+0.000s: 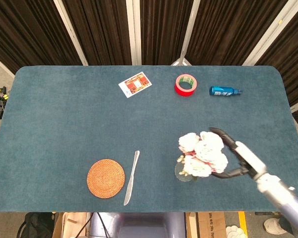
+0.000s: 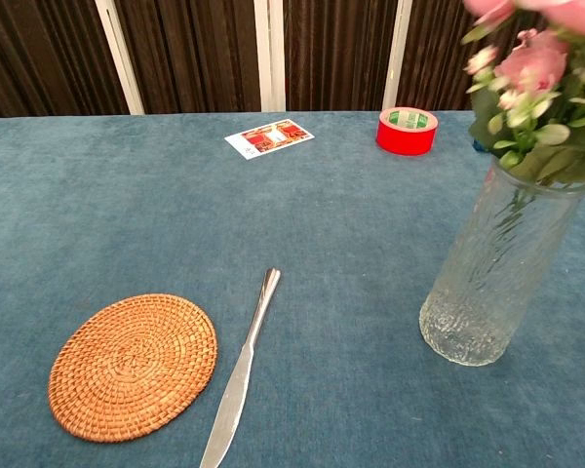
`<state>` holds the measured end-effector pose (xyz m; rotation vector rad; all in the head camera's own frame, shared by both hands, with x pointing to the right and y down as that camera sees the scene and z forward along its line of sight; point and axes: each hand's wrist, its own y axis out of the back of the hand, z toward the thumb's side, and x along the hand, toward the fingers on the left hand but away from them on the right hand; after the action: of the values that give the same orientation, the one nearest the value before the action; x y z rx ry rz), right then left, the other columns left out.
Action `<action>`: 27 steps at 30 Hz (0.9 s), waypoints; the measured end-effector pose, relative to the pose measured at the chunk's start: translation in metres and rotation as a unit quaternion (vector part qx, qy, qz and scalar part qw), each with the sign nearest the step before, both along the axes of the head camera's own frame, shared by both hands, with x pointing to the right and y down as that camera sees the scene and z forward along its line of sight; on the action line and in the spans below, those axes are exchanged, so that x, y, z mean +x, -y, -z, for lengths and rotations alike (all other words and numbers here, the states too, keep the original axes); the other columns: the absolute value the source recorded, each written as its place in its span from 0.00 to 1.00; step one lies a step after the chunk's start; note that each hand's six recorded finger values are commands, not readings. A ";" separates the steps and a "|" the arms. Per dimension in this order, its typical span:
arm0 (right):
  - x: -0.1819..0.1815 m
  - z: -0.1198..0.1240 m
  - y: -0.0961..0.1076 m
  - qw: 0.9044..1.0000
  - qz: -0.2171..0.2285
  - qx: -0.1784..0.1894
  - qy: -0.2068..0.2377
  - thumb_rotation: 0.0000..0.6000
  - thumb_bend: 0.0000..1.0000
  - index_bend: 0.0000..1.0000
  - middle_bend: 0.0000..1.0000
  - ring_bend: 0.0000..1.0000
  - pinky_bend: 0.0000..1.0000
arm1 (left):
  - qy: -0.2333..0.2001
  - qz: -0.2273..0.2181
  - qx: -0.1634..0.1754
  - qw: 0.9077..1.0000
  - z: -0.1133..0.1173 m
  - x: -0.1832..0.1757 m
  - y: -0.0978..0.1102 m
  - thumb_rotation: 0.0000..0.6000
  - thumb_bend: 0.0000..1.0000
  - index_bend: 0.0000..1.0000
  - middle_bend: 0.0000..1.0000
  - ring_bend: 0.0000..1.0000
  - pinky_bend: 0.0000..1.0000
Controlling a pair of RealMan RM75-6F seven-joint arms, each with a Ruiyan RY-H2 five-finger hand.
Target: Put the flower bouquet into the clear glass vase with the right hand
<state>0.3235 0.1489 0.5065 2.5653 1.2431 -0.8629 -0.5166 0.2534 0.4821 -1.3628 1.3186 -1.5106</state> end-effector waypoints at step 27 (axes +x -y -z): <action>0.125 0.025 -0.072 0.859 0.077 0.275 -0.426 1.00 0.00 0.07 0.08 0.02 0.00 | -0.009 -0.001 0.003 1.000 0.003 -0.002 -0.002 1.00 0.22 0.12 0.00 0.00 0.05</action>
<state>0.4485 0.2214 0.4815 2.7935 1.6919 -2.1111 -0.5183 0.2556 0.4790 -1.3772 1.3309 -1.4960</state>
